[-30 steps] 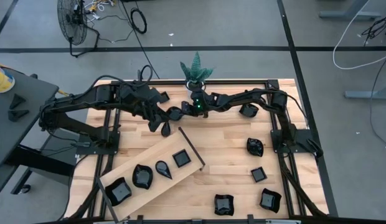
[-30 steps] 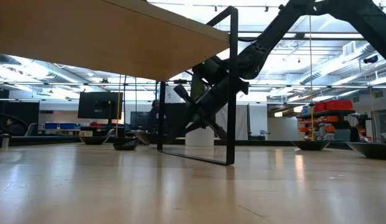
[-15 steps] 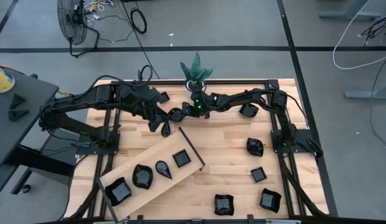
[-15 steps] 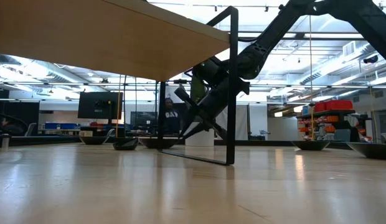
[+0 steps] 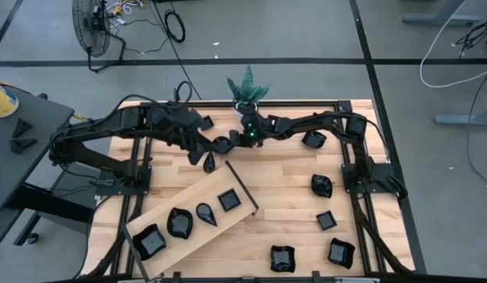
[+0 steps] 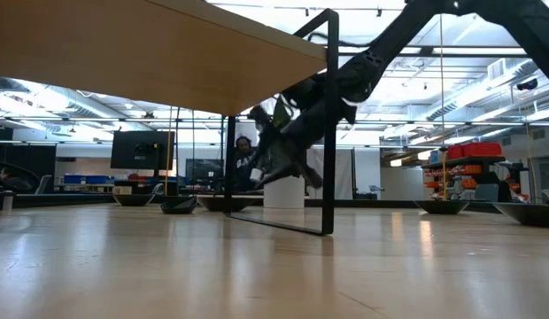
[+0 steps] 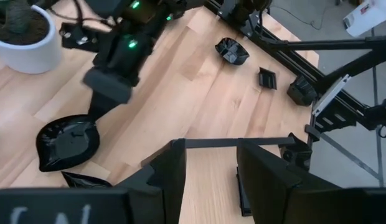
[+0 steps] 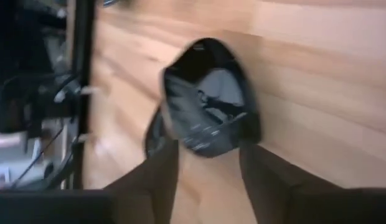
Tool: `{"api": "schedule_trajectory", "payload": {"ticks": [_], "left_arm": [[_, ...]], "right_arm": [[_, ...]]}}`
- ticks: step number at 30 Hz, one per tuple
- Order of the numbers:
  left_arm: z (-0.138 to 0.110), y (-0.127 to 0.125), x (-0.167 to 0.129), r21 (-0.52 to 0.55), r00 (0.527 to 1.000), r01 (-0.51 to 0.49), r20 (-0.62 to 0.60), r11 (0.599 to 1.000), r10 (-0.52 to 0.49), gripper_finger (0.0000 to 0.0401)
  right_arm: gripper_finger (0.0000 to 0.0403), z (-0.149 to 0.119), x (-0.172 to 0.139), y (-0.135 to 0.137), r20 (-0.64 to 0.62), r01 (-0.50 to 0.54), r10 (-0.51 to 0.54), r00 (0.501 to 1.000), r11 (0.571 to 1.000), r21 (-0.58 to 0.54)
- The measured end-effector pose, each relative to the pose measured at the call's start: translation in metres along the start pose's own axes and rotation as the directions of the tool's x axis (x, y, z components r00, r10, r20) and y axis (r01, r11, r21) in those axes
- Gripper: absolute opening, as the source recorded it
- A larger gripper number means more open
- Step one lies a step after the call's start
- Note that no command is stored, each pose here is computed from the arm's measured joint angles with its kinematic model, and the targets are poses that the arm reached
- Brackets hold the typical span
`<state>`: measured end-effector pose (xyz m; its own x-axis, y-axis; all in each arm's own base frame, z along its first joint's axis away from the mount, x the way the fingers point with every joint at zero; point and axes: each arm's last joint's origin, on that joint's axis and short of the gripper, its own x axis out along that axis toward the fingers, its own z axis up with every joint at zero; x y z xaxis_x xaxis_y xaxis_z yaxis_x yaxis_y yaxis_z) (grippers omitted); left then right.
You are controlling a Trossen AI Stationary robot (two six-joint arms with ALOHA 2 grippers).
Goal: Pick & Place Mini shaped plates
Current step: Move the black leaf shaped plate to the middle left of the table, then stack the black drop shaped plate on top of the black drop shaped plate on the shelf
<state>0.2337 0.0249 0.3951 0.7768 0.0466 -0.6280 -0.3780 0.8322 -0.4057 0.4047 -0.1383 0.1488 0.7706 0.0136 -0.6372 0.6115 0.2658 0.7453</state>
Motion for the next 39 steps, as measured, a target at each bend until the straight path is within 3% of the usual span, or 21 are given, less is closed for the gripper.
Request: {"api": "schedule_trajectory", "payload": {"ticks": [4,9,14,20,24,28,32,36,39], "left_arm": [[0.003,0.005,0.0,-0.045,0.998,-0.048,0.027,0.998,0.049,0.0147],[0.009,0.017,-0.001,-0.142,0.99,-0.116,0.067,0.983,0.126,0.0147],[0.018,0.035,-0.004,-0.258,0.977,-0.161,0.093,0.953,0.19,0.0159],[0.023,0.056,0.008,-0.282,0.962,-0.252,0.032,0.926,0.272,0.0211],[0.013,0.07,0.018,-0.239,0.928,-0.368,-0.145,0.898,0.342,0.0249],[-0.001,0.08,0.026,-0.141,0.851,-0.471,-0.333,0.871,0.407,0.0267],[-0.005,0.081,0.033,-0.074,0.833,-0.46,-0.381,0.885,0.401,0.0264],[-0.019,0.086,0.045,-0.107,0.829,-0.428,-0.442,0.898,0.342,0.0254],[-0.037,0.095,0.057,-0.134,0.809,-0.447,-0.483,0.885,0.335,0.0245]], "right_arm": [[0.0208,0.006,-0.022,0.015,-0.023,-0.066,0.063,0.998,0.991,-0.115],[0.0225,0.011,-0.061,0.034,-0.017,-0.091,0.09,0.996,0.96,-0.264],[0.0221,0.008,-0.113,0.056,0.009,-0.097,0.113,0.994,0.883,-0.459],[0.021,-0.001,-0.169,0.072,0.091,-0.035,0.117,0.989,0.782,-0.623],[0.0205,-0.005,-0.195,0.075,0.193,0.063,0.081,0.978,0.764,-0.642],[0.0204,-0.006,-0.212,0.078,0.286,0.134,0.059,0.956,0.781,-0.609],[0.0204,-0.007,-0.216,0.078,0.309,0.15,0.053,0.949,0.788,-0.597],[0.0204,-0.007,-0.215,0.077,0.304,0.149,0.044,0.952,0.799,-0.583],[0.0204,-0.007,-0.214,0.076,0.298,0.15,0.034,0.954,0.807,-0.571]]}}
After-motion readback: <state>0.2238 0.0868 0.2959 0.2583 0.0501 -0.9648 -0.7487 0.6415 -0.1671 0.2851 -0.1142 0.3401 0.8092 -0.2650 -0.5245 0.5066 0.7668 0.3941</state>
